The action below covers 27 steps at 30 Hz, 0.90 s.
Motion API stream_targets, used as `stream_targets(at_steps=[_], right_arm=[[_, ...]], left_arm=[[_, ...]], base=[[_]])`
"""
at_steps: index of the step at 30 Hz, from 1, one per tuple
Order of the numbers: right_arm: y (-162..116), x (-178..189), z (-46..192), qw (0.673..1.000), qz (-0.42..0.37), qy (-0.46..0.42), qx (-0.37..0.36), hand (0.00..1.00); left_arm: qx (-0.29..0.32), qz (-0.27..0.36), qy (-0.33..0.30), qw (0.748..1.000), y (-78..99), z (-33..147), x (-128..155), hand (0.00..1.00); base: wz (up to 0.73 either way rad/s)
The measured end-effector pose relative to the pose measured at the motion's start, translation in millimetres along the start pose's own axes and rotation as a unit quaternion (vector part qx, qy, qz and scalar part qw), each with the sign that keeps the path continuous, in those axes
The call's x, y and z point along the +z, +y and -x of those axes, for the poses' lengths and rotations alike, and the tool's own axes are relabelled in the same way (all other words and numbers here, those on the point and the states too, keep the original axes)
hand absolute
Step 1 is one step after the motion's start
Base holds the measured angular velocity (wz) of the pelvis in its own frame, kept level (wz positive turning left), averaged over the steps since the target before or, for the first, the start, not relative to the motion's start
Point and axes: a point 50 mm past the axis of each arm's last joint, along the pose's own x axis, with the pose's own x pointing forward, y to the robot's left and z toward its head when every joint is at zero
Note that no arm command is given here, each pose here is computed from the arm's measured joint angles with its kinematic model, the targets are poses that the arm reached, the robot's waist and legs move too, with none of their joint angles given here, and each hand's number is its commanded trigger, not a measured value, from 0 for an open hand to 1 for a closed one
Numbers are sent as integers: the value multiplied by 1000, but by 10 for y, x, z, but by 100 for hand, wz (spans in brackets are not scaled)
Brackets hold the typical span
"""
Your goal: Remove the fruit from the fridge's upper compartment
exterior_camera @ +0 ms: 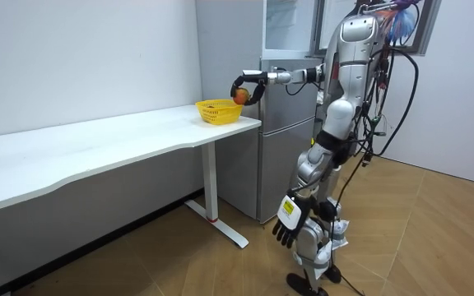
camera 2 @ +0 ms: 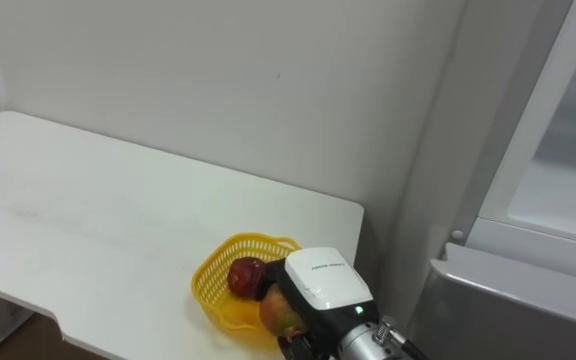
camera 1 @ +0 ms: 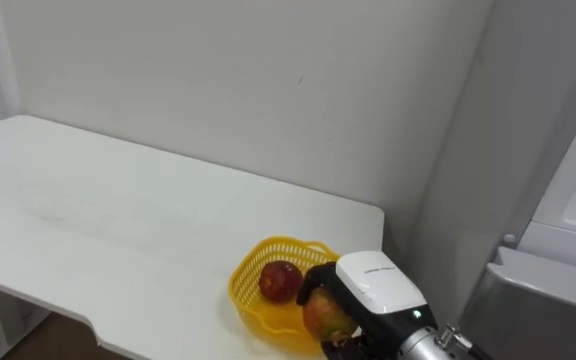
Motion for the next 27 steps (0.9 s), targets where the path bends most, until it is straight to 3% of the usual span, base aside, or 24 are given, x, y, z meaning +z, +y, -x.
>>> stream_targets(at_steps=[24, 25, 26, 27], right_arm=[[-195, 50, -133, 999, 7, -17, -29, 99], [-195, 49, -133, 999, 5, -16, -29, 22], [-195, 48, -133, 999, 2, -15, -29, 0], [-195, 47, -133, 999, -1, -15, -29, 0]], left_arm=[[-4, 1, 0, 1000, -7, 0, 2, 0], [-4, 1, -1, 1000, -6, 0, 2, 0], [-4, 0, -1, 1000, -5, 0, 4, 0], [-3, 0, -1, 1000, -3, 0, 7, 0]], base=[[0], [0], [0], [0]])
